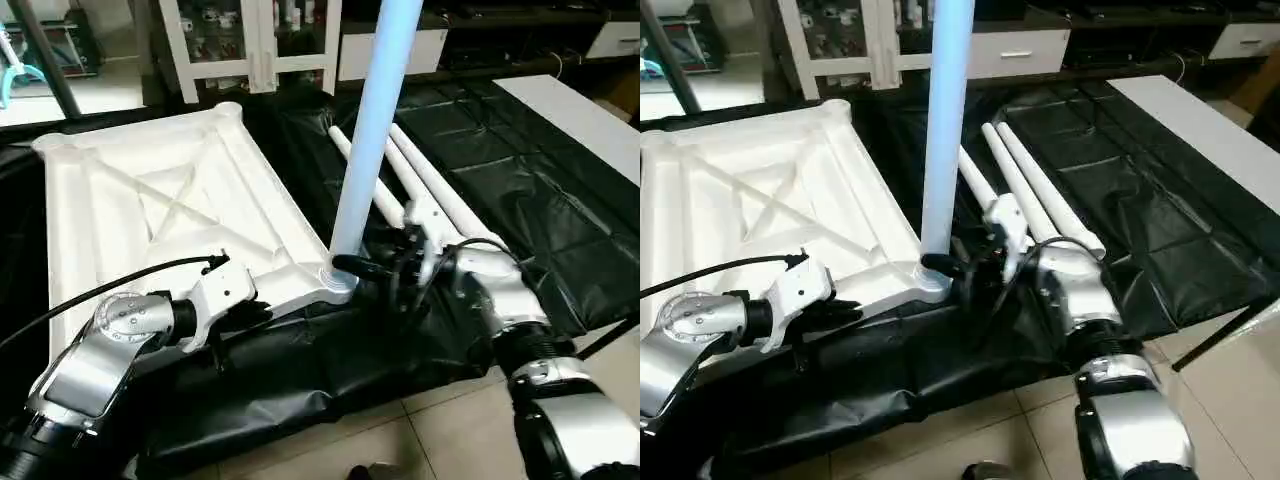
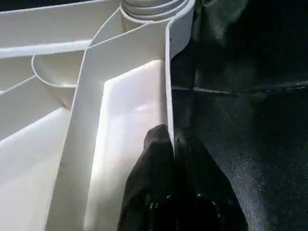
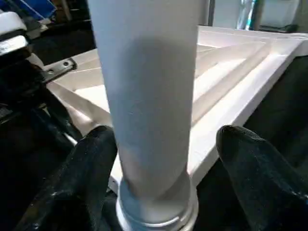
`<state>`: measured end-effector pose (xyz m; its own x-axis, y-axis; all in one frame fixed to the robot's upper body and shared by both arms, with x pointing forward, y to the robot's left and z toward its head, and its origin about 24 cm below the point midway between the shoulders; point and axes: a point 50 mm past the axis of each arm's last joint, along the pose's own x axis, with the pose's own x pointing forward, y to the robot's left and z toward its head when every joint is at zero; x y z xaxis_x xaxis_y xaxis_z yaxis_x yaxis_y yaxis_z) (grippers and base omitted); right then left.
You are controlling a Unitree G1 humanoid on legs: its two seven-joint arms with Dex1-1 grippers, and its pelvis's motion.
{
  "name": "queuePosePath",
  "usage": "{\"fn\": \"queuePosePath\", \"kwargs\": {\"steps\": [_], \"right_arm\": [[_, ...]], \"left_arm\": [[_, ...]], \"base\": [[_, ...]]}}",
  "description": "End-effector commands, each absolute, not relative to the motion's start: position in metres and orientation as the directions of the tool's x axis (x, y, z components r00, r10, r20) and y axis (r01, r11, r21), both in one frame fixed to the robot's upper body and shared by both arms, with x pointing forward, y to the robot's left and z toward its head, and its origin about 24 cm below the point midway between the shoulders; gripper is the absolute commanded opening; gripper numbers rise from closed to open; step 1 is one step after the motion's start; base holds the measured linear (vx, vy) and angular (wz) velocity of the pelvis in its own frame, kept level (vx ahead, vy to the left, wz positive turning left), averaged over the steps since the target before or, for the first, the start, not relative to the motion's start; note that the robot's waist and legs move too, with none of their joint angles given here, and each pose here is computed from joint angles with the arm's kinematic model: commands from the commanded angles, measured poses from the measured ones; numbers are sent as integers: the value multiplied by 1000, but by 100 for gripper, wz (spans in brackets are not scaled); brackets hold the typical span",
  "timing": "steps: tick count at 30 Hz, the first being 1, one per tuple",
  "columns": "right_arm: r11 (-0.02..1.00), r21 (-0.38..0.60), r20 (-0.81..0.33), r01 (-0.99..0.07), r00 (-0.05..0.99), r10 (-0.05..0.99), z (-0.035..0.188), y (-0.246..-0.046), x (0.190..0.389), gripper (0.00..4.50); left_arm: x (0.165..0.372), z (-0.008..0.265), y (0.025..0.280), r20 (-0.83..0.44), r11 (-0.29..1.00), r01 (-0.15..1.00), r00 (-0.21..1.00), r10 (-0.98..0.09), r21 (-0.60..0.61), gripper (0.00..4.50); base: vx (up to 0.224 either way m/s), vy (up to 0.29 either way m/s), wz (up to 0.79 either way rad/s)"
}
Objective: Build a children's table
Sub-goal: Rotate leg to tighten
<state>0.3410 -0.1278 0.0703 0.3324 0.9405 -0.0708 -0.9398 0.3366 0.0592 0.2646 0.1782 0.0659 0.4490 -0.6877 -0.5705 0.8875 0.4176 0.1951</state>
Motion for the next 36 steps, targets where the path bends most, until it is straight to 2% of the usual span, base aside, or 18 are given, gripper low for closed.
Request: {"fn": "queuePosePath", "kwargs": {"steps": [1,4,6,10,11,17,19,20,21,23,25,26,27,29,32,36], "right_arm": [[298,75,-83,-952,292,953,69,-127,338,331],[266,105,-97,-958,257,962,64,-123,336,321],[262,113,-100,-959,251,963,63,-122,335,294],[286,113,-108,-952,274,956,60,-115,338,275],[289,110,-115,-951,277,954,60,-115,338,251],[323,107,-121,-940,310,943,59,-116,340,211],[364,103,-131,-926,350,928,57,-116,341,203],[425,94,-142,-900,410,901,55,-115,344,200],[446,93,-143,-890,431,891,55,-114,345,198],[564,93,-154,-821,548,822,50,-110,350,196],[641,103,-167,-760,622,765,45,-106,352,195],[731,113,-188,-673,708,681,39,-98,355,195],[770,122,-200,-626,745,637,36,-94,355,194],[810,135,-218,-571,780,586,32,-89,355,193],[864,214,-254,-455,829,499,23,-59,350,193],[827,219,-231,-517,796,559,25,-38,345,193]], "left_arm": [[254,48,175,-630,379,916,370,-682,127,0],[253,48,173,-625,368,922,359,-694,121,0],[253,48,172,-624,366,923,357,-695,120,0],[252,47,172,-624,360,925,351,-698,118,0],[252,47,172,-624,360,925,351,-698,118,0],[253,47,172,-626,359,926,351,-696,120,0],[254,47,171,-626,362,924,357,-693,125,0],[255,47,171,-627,379,917,370,-686,127,0],[256,47,170,-628,390,912,378,-680,127,0],[261,45,168,-632,460,878,430,-645,129,0],[267,45,162,-623,517,845,478,-619,134,0],[275,45,153,-606,607,782,554,-571,142,0],[279,45,148,-599,658,740,591,-540,137,0],[284,44,141,-591,714,690,628,-506,122,0],[295,49,110,-544,785,615,684,-487,70,0],[295,53,98,-530,767,639,671,-519,59,0]], "base": [[0,0,0],[0,0,0],[0,0,0],[0,0,0],[0,0,0],[0,0,0],[0,0,0],[0,0,0],[0,0,0],[0,0,0],[0,0,0],[0,0,0],[0,0,0],[0,0,0],[0,0,0],[0,0,0]]}}
